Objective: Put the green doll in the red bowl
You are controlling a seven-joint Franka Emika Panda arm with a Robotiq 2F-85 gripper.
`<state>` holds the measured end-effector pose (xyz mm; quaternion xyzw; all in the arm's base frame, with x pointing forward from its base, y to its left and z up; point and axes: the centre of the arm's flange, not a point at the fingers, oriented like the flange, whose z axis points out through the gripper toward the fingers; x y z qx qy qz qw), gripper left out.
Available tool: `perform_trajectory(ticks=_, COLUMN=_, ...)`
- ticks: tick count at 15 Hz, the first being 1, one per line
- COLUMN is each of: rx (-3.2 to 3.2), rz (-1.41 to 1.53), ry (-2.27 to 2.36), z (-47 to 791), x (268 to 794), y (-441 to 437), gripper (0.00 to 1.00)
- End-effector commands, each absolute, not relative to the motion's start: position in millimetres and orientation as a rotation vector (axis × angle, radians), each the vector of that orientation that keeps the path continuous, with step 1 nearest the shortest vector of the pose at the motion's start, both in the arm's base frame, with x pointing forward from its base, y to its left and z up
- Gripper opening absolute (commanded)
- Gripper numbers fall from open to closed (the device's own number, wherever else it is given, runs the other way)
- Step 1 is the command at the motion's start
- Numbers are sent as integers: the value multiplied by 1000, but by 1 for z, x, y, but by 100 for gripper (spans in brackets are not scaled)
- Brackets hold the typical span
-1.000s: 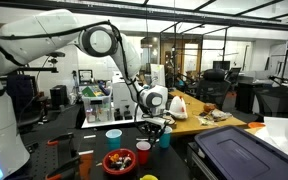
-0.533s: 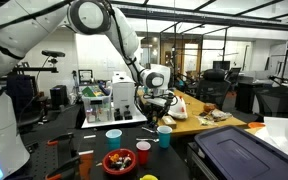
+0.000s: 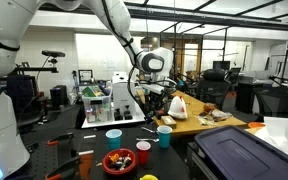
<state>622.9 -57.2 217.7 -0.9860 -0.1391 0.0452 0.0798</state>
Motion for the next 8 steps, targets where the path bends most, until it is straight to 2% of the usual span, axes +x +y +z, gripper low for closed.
perform_trajectory(ticks=1, rx=-2901, rz=208, ry=-313, z=236, x=573, y=-75, gripper=10)
perform_trajectory(ticks=8, rx=-2711, rz=383, ry=-280, z=202, x=531, y=-75, gripper=10)
